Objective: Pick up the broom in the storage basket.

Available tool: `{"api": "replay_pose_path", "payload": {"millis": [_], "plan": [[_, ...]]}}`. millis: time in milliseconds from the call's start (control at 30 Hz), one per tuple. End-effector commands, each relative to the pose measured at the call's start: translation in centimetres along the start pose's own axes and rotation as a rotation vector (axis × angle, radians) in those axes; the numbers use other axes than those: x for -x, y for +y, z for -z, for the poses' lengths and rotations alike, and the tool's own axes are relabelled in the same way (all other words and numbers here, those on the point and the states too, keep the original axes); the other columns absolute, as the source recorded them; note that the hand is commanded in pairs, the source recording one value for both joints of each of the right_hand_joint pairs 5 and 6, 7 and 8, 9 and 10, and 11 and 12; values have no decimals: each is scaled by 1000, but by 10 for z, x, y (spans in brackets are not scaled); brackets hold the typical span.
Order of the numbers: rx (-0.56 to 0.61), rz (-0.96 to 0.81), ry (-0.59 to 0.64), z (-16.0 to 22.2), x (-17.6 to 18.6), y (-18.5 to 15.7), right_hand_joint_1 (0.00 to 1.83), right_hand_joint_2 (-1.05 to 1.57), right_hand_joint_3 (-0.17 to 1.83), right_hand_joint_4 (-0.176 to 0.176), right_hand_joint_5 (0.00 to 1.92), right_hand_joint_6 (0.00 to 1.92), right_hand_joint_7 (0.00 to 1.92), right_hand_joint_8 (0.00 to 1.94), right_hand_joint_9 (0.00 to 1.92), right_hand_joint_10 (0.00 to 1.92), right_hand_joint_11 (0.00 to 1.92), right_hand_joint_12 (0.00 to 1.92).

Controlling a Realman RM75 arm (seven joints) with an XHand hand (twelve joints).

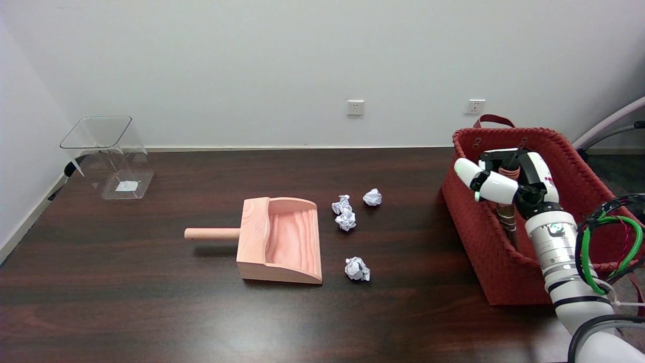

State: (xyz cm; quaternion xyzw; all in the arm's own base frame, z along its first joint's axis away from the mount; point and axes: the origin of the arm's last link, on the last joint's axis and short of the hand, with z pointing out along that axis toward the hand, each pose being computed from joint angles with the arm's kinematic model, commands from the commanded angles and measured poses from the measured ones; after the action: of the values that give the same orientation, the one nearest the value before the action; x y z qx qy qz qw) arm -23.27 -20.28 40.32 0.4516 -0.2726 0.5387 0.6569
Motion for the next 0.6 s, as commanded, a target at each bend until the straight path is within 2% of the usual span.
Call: {"api": "replay_pose_path", "payload": {"millis": [33,167,233,300,367,433,600], "plan": [[-8,-33,-5,-6,0,-2,1010,524,858,0,1657,1657,1751,1751,1708,1708,1494,1494],[-1,-59,-7,-4,1,-1,984,561,927,0,1617,1617,1750,1750,1712,1712,1484,1484],[-1,-57,-9,-3,1,-1,961,445,974,0,1409,1409,1636,1636,1606,1606,1413,1413],[-4,-54,-11,-2,1,-1,953,364,985,0,1285,1285,1568,1568,1515,1515,1361,1361],[-6,-51,-17,-1,2,-1,952,170,1062,0,1056,1056,1443,1443,1375,1375,1285,1285],[-1,-57,-18,1,3,0,957,27,1131,0,940,940,1363,1363,1281,1281,1222,1222],[8,-68,-17,4,2,2,968,-15,1099,0,868,868,1329,1329,1236,1236,1181,1181]]}}
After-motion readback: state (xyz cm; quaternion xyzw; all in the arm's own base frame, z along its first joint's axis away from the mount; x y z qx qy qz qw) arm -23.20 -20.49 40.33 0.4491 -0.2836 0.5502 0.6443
